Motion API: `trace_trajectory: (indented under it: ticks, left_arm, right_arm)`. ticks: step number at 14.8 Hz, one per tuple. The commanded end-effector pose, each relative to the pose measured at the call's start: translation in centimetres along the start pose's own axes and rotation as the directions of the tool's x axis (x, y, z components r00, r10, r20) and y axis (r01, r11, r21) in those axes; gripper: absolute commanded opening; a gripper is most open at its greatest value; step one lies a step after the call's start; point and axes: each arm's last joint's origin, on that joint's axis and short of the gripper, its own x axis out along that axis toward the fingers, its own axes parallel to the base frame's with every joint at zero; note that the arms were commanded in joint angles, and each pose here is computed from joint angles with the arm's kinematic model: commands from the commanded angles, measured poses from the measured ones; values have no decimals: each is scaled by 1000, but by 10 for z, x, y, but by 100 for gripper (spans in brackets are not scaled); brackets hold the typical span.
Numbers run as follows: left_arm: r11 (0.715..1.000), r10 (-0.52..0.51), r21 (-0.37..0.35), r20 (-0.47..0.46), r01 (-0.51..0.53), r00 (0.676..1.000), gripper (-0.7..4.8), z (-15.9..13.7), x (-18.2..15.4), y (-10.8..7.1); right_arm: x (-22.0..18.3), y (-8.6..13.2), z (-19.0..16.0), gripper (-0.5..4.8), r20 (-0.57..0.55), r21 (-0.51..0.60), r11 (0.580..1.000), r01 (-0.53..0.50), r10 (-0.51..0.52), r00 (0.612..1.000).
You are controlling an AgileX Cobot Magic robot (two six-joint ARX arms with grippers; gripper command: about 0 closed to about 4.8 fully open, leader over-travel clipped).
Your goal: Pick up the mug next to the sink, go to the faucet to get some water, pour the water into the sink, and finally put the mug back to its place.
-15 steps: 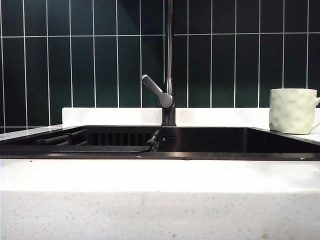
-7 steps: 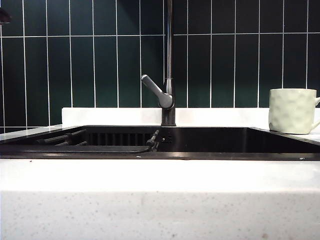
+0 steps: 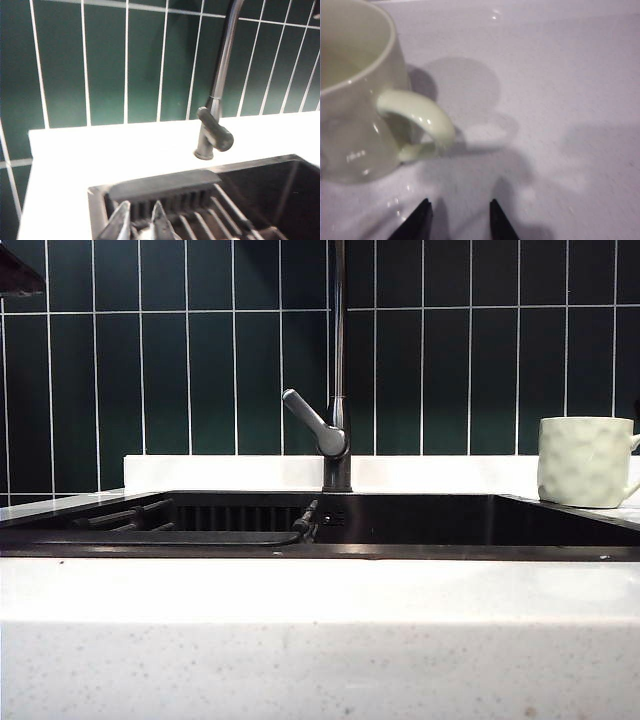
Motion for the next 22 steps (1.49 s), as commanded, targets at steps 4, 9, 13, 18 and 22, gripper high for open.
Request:
trace_trajectory:
  ticks: [4,9,13,18,22]
  left_arm:
    - [999,-9,40,20,8,1000,57,1,4,1]
    - [998,3,61,20,-4,1000,57,-1,6,2]
    - [998,4,60,20,-5,1000,57,0,6,2]
    - [998,3,56,20,-4,1000,57,-1,6,2]
    - [998,2,55,18,-3,1000,57,-1,6,2]
  right_arm:
    - [17,4,3,163,126,13,999,-33,31,992]
    - [35,6,-7,181,146,17,1000,-26,24,989]
    - [43,7,-9,186,191,22,999,-30,25,981]
    - [43,7,-5,186,243,30,999,-34,26,970]
    - [50,-4,-7,185,245,46,999,2,-14,969]
